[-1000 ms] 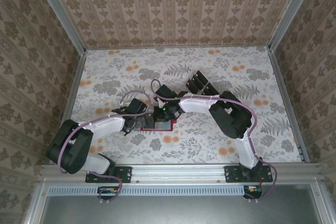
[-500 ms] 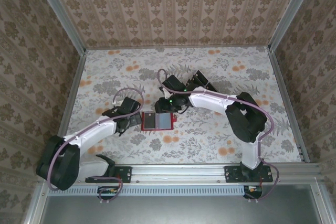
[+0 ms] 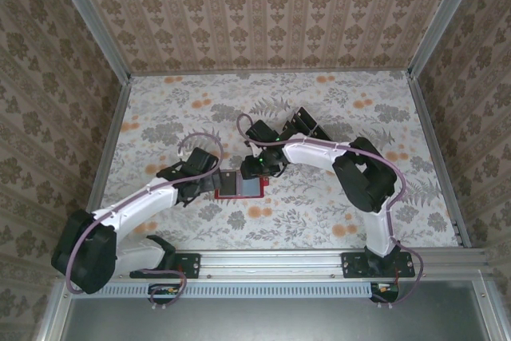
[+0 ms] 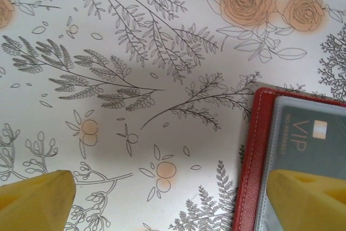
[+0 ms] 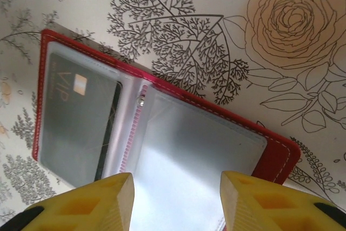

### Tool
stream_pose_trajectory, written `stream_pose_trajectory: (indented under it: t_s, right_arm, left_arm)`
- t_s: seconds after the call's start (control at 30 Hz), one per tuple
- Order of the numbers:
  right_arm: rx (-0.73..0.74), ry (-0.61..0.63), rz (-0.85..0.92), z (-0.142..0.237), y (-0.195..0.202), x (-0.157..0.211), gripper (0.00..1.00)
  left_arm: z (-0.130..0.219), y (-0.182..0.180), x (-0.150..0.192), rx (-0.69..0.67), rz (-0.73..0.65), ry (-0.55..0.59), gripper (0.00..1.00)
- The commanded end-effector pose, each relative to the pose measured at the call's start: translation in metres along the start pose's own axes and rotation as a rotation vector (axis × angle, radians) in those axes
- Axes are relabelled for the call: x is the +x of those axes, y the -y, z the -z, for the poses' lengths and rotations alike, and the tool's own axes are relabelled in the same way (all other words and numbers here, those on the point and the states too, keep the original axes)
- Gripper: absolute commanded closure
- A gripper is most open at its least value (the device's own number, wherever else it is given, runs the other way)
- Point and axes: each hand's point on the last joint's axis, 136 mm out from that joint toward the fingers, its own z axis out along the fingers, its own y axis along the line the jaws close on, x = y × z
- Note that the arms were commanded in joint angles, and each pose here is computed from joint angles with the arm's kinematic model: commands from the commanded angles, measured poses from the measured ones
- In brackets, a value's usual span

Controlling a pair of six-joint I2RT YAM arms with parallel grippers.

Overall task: Put the credit cards into the card holder
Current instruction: Flip over the card slot in the card holder.

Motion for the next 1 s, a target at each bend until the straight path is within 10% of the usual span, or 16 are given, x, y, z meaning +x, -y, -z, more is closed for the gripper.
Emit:
stream_pose_trajectory:
  t_s: [0.0,0.97]
  right_arm:
    - [0.011,-0.017,0.016,-0.006,-0.001,0.0,0.52]
    - [-0.105,-0.066,-0.109,-0.031,-0.014,0.008,0.52]
  left_arm:
    - [0.002,0.012,-0.004,0.029,-0.024,0.009,0.0]
    - [0.011,0.085,0.033,0.308,-0.213,0.104,0.0]
